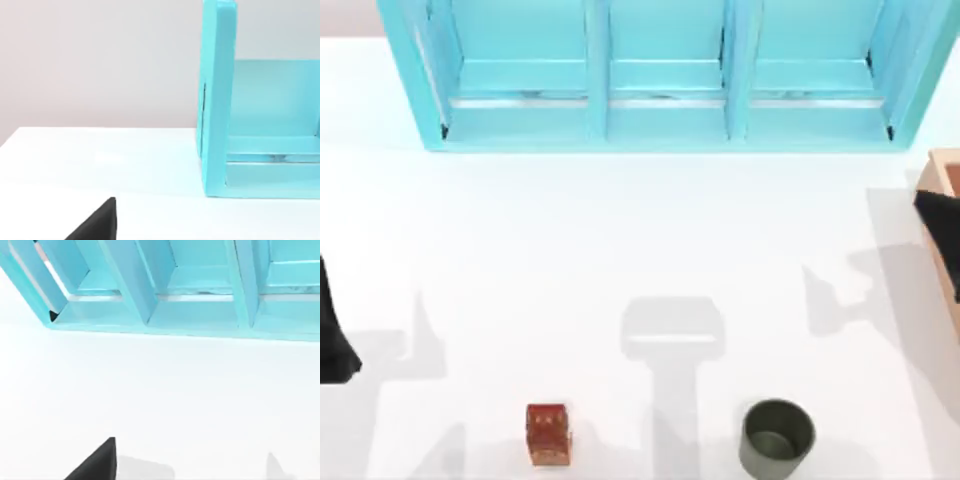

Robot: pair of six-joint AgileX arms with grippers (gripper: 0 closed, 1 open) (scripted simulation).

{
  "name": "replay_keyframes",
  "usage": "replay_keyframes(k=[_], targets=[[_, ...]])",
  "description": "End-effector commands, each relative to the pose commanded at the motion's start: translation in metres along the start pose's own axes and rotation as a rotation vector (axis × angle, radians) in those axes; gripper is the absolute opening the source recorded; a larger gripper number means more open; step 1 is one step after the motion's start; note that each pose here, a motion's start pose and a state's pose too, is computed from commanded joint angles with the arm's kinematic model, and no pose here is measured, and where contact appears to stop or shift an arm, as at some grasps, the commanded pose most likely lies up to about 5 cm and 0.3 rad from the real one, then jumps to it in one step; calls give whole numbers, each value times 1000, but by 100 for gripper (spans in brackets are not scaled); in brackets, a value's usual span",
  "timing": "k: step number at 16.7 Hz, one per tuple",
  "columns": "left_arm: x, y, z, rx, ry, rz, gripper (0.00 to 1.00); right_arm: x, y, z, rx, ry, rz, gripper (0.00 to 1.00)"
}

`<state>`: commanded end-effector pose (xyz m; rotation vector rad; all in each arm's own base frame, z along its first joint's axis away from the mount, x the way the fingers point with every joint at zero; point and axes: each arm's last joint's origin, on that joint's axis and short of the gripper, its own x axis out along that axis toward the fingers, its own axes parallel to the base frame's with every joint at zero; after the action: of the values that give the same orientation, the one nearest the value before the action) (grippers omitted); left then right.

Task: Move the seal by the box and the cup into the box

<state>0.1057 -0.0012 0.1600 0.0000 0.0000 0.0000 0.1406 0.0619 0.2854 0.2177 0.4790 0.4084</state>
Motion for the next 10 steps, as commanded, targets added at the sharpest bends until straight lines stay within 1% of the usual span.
replay_keyframes(k=[3, 5, 7, 10], targets=[[0, 0, 0, 0, 0, 0, 100, 25, 34, 31, 68, 206, 54, 100], [0, 0, 0, 0, 0, 0, 100, 48, 60, 45, 107, 350, 62, 100], [0, 0, 0, 0, 0, 0, 100, 75, 89, 52, 139, 491, 46, 100], [0, 0, 0, 0, 0, 0, 100, 119, 135, 48, 174, 685, -25, 100]])
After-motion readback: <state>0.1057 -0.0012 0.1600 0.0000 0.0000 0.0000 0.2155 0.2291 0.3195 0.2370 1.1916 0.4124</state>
